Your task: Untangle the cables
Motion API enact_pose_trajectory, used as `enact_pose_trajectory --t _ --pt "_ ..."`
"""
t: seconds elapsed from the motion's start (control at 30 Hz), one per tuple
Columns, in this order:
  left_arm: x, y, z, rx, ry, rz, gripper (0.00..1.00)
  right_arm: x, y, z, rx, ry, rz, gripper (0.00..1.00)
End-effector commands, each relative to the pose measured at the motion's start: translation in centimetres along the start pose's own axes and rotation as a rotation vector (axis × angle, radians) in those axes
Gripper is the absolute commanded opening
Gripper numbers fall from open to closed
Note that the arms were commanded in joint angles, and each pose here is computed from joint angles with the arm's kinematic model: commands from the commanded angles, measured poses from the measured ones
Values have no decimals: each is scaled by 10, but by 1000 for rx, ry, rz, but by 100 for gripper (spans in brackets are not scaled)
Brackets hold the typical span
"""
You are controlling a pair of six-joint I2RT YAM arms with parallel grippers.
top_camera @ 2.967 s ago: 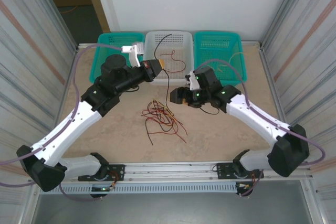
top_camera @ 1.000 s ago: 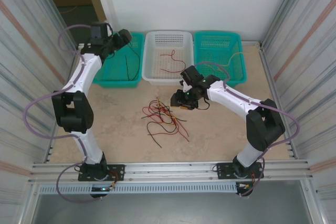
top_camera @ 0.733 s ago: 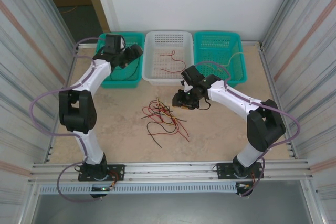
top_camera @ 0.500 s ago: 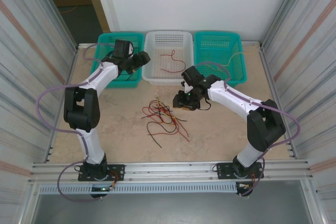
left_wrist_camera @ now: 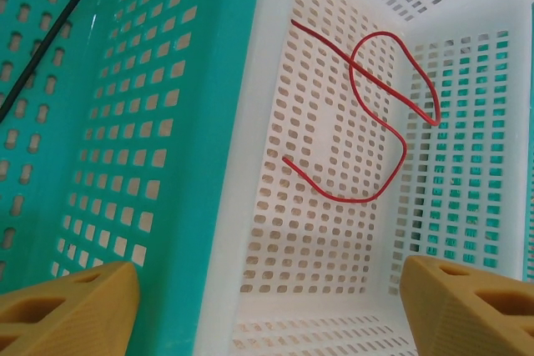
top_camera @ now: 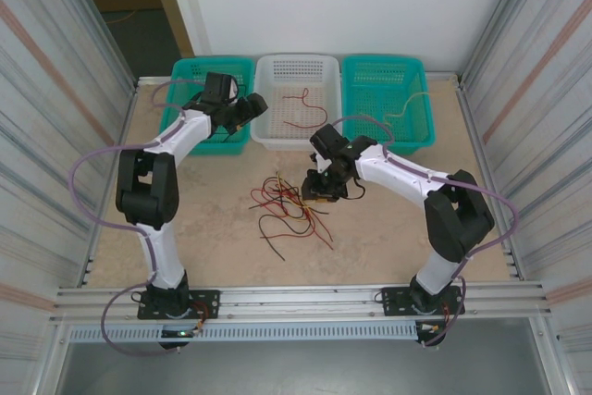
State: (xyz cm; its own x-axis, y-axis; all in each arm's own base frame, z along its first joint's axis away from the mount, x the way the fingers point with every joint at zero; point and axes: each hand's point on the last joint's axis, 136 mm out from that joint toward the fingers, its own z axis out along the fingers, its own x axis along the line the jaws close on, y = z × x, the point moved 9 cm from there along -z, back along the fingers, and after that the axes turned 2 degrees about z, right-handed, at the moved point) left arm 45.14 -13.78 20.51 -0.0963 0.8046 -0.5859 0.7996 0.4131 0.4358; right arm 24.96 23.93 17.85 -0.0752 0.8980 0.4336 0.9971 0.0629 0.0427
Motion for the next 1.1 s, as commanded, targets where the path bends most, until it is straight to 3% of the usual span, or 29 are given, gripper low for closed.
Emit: enact_pose_trajectory --t 0.0,0.23,0.37,0.43,0.53,0.57,0.77,0.83,1.07 --pt "-7 -13 9 45 -43 2 81 -3 -4 -1 14 -24 -8 23" --pt "-14 -17 7 45 -78 11 79 12 -6 -21 -45 2 -87 6" --pt "-12 -15 -4 20 -24 35 83 19 -7 -31 -81 2 -128 6" --pt "-8 -12 -15 -1 6 38 85 17 -7 -31 -85 -12 -128 15" --pt "-5 -6 -38 -31 43 39 84 10 -1 -29 -94 -71 -111 41" --pt "-6 -5 -47 -42 53 50 83 8 1 -31 -100 -87 -109 44" --pt "-28 -21 -101 -85 42 140 82 -5 39 -80 -269 -66 -68 47" --pt "-37 -36 -112 -81 32 177 83 -13 59 -97 -323 -97 -48 52" --pt "-49 -114 -94 102 80 274 81 -68 129 -107 -376 -134 92 76"
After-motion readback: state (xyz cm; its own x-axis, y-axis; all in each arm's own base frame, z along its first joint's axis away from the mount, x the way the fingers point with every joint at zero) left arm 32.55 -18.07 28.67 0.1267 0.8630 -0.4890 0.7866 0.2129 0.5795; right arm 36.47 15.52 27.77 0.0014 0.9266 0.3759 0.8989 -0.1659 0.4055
